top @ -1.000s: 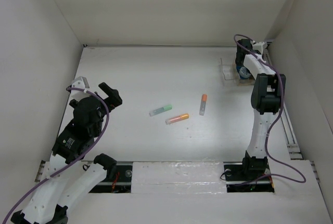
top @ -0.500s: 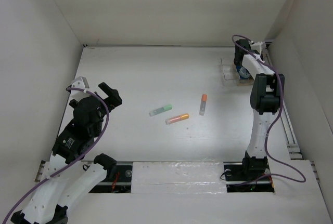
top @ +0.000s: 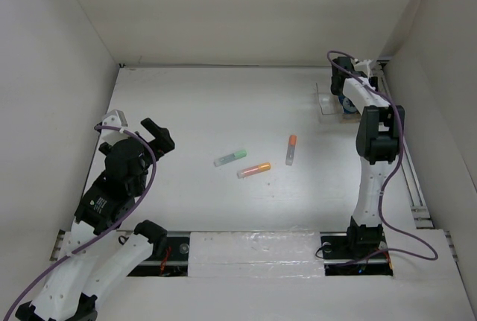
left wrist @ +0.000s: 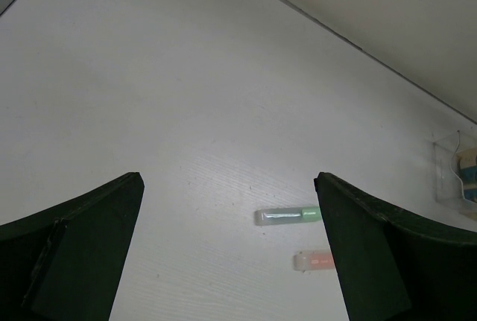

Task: Sort the stationery into containers
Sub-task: Place the scissors in the storage box.

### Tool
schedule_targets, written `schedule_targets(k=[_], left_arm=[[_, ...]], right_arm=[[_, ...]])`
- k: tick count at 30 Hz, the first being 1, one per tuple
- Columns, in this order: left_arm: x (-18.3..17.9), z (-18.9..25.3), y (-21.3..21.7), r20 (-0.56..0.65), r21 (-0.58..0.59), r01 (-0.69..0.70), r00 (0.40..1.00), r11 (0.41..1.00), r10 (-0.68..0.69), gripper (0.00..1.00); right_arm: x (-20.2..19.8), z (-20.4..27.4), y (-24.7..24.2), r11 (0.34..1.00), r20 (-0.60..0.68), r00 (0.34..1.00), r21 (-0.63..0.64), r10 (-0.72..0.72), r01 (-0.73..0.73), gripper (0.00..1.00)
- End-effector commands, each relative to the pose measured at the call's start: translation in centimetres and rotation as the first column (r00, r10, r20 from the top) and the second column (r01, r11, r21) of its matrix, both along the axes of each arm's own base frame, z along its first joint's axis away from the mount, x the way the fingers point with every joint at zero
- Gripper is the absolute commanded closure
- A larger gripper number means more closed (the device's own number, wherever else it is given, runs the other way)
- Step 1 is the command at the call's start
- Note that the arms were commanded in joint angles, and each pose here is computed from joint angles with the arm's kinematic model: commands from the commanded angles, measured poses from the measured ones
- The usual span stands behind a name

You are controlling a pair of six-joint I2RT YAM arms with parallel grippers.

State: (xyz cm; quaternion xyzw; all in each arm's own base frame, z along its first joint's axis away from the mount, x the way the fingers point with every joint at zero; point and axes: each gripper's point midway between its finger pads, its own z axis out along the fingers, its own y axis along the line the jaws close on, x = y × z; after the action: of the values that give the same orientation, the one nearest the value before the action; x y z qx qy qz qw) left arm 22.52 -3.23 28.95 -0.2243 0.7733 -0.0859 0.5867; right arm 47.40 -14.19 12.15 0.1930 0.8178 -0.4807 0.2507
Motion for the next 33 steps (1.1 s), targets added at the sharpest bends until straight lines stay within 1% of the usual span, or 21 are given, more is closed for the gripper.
schedule_targets(k=[1, 4, 10, 14, 16, 17, 19, 21, 23, 24, 29, 33], left_arm=[[0.2, 0.5, 0.3, 0.027, -0.008, -0.022, 0.999, 1.0, 0.022, 0.0], [0.1, 0.3, 0.4, 0.02, -0.012, -0.024, 0.999, 1.0, 0.025, 0.0], [-0.1, 0.5, 0.4, 0.028, -0.017, -0.024, 0.999, 1.0, 0.025, 0.0], [-0.1, 0.5, 0.4, 0.028, -0.017, -0.024, 0.999, 1.0, 0.025, 0.0], [-0.1, 0.5, 0.4, 0.028, -0.017, -0.024, 0.999, 1.0, 0.025, 0.0], [-0.1, 0.5, 0.4, 0.028, -0.017, -0.024, 0.999, 1.0, 0.025, 0.0], [-0.1, 0.5, 0.6, 0.03, -0.014, -0.033, 0.999, 0.999, 0.033, 0.0], [-0.1, 0.5, 0.6, 0.03, -0.014, -0.033, 0.999, 0.999, 0.033, 0.0], [-0.1, 0.5, 0.6, 0.03, -0.014, -0.033, 0.999, 0.999, 0.033, 0.0], [-0.1, 0.5, 0.6, 0.03, -0.014, -0.033, 0.999, 0.999, 0.033, 0.0], [-0.1, 0.5, 0.6, 0.03, -0.014, -0.033, 0.999, 0.999, 0.033, 0.0], [-0.1, 0.5, 0.6, 0.03, -0.014, -0.033, 0.999, 0.999, 0.033, 0.0]], right_arm=[[0.2, 1.1, 0.0, 1.0, 0.021, 1.0, -0.006, -0.003, 0.003, 0.42], [0.2, 1.4, 0.1, 1.0, 0.03, 1.0, 0.002, 0.001, -0.001, 0.42], [0.2, 0.3, -1.0, 0.997, 0.053, 0.998, 0.074, -0.019, 0.015, 0.42], [0.3, -0.8, -1.3, 0.992, 0.045, 0.999, 0.125, -0.013, 0.007, 0.42], [0.2, -1.4, -1.5, 0.989, 0.045, 0.999, 0.148, -0.019, 0.012, 0.46], [0.3, -1.1, -1.8, 0.986, 0.067, 0.998, 0.169, -0.02, 0.008, 0.46], [0.2, -1.7, -1.8, 0.98, 0.075, 0.997, 0.199, -0.021, 0.006, 0.53], [0.4, -2.0, -1.9, 0.974, 0.086, 0.996, 0.227, -0.016, -0.004, 0.54], [0.5, -2.4, -1.7, 0.97, 0.087, 0.996, 0.243, -0.009, -0.012, 0.61], [0.6, -2.6, -1.5, 0.967, 0.088, 0.996, 0.256, -0.003, -0.02, 0.62], [0.7, -3.1, -1.4, 0.956, 0.099, 0.995, 0.292, 0.004, -0.033, 0.64], [0.9, -2.3, -1.7, 0.953, 0.141, 0.99, 0.299, -0.006, -0.037, 0.64]])
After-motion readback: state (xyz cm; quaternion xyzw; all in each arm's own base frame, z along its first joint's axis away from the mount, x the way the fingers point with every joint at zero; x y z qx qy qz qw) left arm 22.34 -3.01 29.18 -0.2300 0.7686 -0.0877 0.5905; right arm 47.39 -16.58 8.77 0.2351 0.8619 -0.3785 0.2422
